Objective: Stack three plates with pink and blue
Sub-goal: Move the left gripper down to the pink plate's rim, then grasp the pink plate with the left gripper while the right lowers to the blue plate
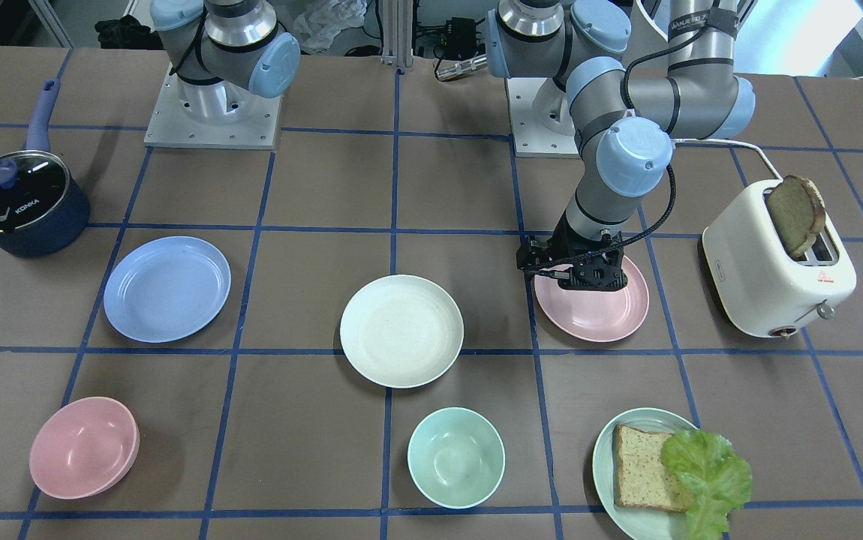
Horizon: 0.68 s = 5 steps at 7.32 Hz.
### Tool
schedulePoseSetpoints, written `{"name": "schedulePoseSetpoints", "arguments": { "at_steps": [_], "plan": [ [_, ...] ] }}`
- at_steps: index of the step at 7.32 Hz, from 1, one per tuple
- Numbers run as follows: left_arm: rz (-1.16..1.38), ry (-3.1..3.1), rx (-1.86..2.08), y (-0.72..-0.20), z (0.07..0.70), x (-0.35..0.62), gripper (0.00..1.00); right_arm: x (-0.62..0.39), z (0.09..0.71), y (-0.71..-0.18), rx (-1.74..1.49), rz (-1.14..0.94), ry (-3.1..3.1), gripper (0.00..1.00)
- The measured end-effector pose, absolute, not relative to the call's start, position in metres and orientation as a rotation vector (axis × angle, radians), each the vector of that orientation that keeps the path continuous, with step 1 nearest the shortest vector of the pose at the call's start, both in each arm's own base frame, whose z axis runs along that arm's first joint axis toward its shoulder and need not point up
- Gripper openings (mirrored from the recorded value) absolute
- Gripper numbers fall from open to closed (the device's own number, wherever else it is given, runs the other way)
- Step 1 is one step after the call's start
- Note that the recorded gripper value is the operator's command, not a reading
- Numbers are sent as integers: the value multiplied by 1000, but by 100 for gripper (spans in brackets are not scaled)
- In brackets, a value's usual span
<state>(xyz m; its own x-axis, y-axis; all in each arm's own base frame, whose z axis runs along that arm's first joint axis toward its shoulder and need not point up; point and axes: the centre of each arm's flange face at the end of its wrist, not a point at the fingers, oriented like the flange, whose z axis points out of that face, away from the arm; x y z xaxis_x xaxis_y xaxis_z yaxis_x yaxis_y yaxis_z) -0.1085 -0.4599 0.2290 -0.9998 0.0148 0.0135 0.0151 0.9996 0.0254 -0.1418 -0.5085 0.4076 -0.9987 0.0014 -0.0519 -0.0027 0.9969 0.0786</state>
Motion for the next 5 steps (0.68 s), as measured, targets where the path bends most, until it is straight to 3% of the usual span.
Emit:
{"name": "schedulePoseSetpoints", "arguments": {
  "at_steps": [2,4,5],
  "plan": [
    [-20,-3129,-29,-459,212,-110,98,-149,367,-505,15,47,3112,99],
    [-35,-3128,-35,-459,201,-112,91,-145,330,-497,18,36,3111,98],
    [-45,-3128,-40,-459,196,-114,72,-143,319,-495,23,50,3102,95]
  ]
}}
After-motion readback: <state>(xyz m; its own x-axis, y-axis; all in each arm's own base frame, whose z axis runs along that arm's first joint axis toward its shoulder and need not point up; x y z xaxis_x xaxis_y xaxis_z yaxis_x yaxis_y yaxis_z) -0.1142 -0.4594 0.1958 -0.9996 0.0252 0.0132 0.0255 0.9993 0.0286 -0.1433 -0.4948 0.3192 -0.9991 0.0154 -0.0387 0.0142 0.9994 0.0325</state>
